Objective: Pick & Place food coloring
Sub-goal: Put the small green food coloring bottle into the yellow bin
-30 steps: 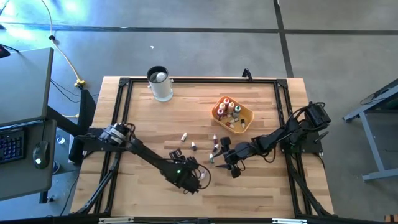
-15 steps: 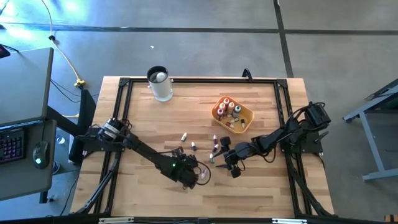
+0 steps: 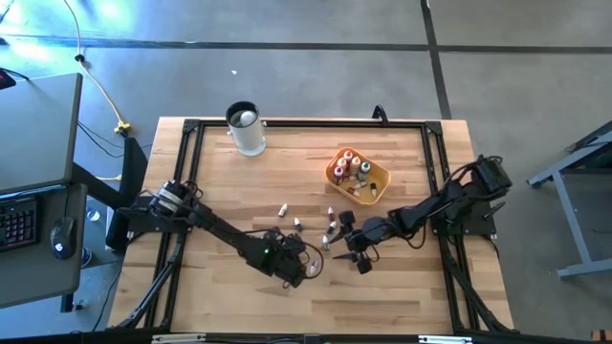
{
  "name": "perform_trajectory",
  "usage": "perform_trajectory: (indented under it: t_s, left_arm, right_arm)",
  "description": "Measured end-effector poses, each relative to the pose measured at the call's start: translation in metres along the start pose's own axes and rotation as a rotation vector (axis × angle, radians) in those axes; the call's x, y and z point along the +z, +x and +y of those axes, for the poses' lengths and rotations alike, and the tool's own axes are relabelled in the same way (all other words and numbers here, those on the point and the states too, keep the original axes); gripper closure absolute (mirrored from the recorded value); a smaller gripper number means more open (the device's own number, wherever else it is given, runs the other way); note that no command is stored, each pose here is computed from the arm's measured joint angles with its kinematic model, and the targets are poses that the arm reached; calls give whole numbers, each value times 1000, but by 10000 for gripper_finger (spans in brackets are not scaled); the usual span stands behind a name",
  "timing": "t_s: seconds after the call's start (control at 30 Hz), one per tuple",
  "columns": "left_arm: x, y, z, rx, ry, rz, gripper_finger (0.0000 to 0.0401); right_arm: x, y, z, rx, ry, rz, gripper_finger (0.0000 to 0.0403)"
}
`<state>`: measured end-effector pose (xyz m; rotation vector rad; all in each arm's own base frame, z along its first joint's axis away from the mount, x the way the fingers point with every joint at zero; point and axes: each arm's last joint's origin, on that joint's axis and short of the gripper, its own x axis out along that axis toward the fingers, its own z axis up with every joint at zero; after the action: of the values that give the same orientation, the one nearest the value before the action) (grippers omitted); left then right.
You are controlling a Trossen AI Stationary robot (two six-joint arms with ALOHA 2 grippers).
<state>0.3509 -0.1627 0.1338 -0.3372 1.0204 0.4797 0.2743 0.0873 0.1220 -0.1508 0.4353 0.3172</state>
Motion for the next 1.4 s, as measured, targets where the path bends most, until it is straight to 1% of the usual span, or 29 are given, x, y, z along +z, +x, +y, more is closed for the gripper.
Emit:
perform_trajectory:
  t_s: [0.1,0.2,0.33,0.4,0.47,0.53,0.6,0.7,0.77,0.87,0.97,1.0,1.07,1.17,1.23,1.3,1.4]
  left_arm:
    - [-1,0,0,-14,-2,21,253]
    - [0,0,-1,-19,-6,18,287]
    - [1,-1,-2,-14,-8,6,332]
    - [5,-3,-4,-1,-12,-28,342]
    - [13,-5,-8,0,-28,-75,342]
    - [26,-9,-11,13,-27,-139,333]
    - [49,-15,-14,2,-30,-245,325]
    - [88,-20,-11,20,21,-388,323]
    - [119,-19,-4,-1,50,-478,325]
    - [161,-13,17,-11,82,-586,328]
    - [197,-2,42,-69,49,-671,328]
    - [204,3,52,-80,42,-666,328]
    - [215,11,70,-117,21,-656,328]
    - [226,27,88,-137,2,-652,329]
    - [226,35,98,-105,-1,-618,328]
    - [229,41,100,-86,-18,-656,319]
    - [228,47,105,-3,16,-656,296]
  right_arm:
    - [16,-12,0,54,57,-50,196]
    - [36,-35,0,110,101,-84,197]
    - [57,-76,0,180,155,-102,207]
    - [65,-99,1,195,210,-115,215]
    - [71,-122,1,207,274,-135,224]
    - [75,-145,2,226,331,-164,235]
    - [77,-166,4,247,358,-194,245]
    - [76,-193,6,271,334,-239,258]
    - [74,-205,7,266,318,-258,264]
    - [69,-218,7,245,323,-261,270]
    - [64,-224,7,219,326,-241,273]
    - [62,-225,7,217,326,-233,274]
    - [62,-226,7,205,327,-236,274]
    - [62,-226,7,190,329,-236,274]
    - [61,-226,7,188,329,-231,274]
    - [61,-226,7,188,329,-232,274]
    - [62,-226,7,189,329,-236,274]
